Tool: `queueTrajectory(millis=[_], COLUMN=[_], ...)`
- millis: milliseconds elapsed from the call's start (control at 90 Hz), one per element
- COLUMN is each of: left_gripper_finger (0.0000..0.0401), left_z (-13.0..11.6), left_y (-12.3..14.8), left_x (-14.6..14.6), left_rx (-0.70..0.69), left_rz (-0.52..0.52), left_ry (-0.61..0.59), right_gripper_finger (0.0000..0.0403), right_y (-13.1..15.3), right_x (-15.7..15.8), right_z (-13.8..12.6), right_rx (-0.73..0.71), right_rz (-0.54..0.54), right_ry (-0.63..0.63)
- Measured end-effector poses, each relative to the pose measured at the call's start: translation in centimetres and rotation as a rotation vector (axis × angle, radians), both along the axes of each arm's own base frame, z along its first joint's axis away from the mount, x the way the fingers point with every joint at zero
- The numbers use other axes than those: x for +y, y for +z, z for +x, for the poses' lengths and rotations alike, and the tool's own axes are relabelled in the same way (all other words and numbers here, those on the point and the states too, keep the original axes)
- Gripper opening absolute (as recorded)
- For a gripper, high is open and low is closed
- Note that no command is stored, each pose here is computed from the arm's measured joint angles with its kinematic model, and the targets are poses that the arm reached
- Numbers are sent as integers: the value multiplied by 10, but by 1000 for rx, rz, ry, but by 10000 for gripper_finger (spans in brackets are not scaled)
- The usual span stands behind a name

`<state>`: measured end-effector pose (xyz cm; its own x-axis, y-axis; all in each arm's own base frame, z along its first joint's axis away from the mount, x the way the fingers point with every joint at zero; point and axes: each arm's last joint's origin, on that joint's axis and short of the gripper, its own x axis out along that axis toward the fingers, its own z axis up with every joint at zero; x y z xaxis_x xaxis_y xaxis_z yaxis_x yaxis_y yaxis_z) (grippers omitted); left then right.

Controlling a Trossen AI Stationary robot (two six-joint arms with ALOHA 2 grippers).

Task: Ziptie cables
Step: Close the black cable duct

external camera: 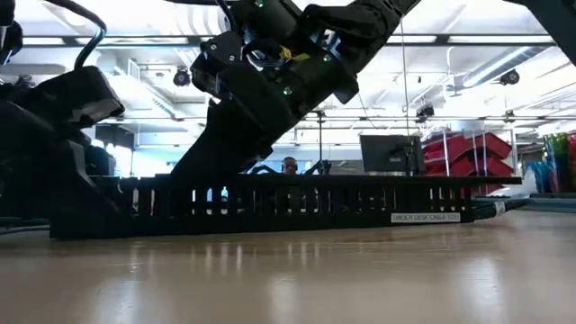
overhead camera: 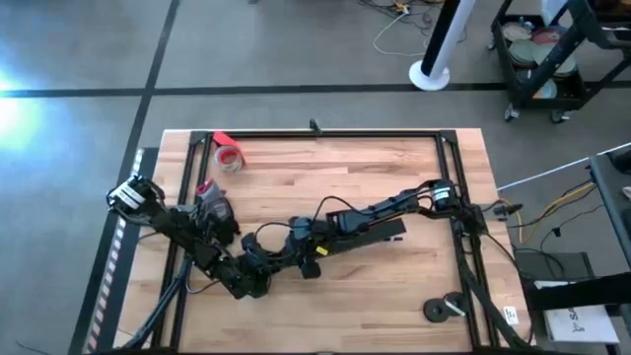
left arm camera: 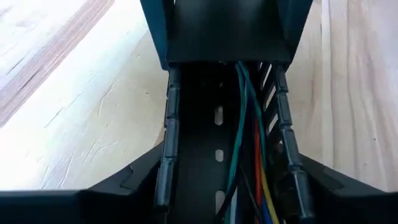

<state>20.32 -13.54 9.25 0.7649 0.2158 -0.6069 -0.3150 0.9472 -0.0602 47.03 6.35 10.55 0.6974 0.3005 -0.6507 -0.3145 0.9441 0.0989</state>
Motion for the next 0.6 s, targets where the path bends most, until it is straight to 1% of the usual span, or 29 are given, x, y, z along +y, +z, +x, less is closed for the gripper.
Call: queueTrajectory(millis=[133, 289, 378, 511, 600], left_gripper_finger=[224, 220, 220, 223, 220], left_z=[0, 0, 1, 1, 2], left_y=[0, 0, 0, 1, 1], left_x=[0, 0, 0, 0, 0], left_rx=[-5, -10, -11, -20, -23], left_rz=[0, 0, 0, 4, 4], left_ry=[5, 9, 9, 1, -1], right_gripper_finger=[216, 227, 223, 217, 217], right_y=[-1, -1, 0, -1, -1], right_x=[2, 2, 2, 3, -1], right_z=[0, -1, 0, 0, 1], right_rx=[-5, -1, -1, 5, 13], right_rz=[14, 11, 29, 3, 18], right_ry=[39, 58, 15, -55, -82])
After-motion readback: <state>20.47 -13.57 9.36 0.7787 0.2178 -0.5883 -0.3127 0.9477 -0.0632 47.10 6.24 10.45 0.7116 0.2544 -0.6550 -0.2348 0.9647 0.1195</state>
